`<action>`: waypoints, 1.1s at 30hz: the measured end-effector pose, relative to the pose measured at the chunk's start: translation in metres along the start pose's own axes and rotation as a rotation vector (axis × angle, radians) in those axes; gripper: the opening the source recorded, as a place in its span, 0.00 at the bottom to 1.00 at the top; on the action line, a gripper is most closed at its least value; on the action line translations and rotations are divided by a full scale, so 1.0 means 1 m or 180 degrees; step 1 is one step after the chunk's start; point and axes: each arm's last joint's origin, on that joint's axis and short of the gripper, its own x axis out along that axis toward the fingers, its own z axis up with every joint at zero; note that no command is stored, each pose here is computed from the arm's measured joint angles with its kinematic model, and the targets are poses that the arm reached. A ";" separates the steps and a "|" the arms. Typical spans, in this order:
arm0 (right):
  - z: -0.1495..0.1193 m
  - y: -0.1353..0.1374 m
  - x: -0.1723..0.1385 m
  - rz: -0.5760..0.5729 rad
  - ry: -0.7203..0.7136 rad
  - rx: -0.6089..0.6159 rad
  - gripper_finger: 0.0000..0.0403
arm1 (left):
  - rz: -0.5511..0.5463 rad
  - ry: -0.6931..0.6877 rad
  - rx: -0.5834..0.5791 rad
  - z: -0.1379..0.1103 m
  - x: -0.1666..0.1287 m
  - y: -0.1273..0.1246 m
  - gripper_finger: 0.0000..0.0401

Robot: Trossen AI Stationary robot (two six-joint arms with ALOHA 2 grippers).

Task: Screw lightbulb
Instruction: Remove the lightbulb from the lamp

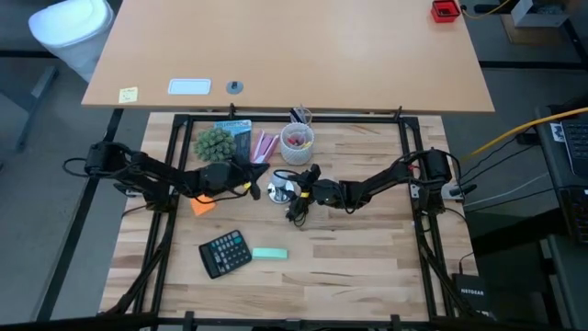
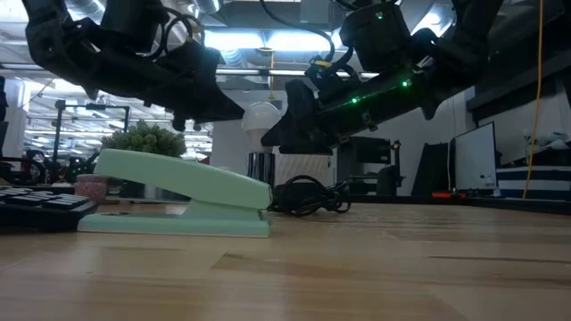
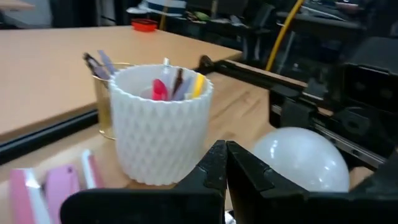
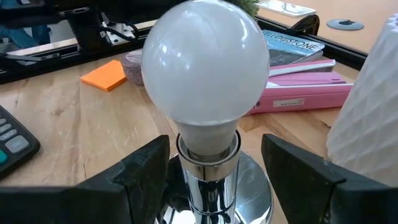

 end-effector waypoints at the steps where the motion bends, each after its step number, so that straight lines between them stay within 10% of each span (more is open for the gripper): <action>1: 0.000 0.000 0.000 0.0000 -0.0001 0.0000 0.64 | -0.0042 0.0015 -0.0001 0.000 0.001 0.000 0.00; 33: -0.002 -0.001 0.000 -0.0060 0.0043 -0.0012 0.64 | -0.0424 0.0218 0.0186 -0.011 -0.009 -0.034 0.00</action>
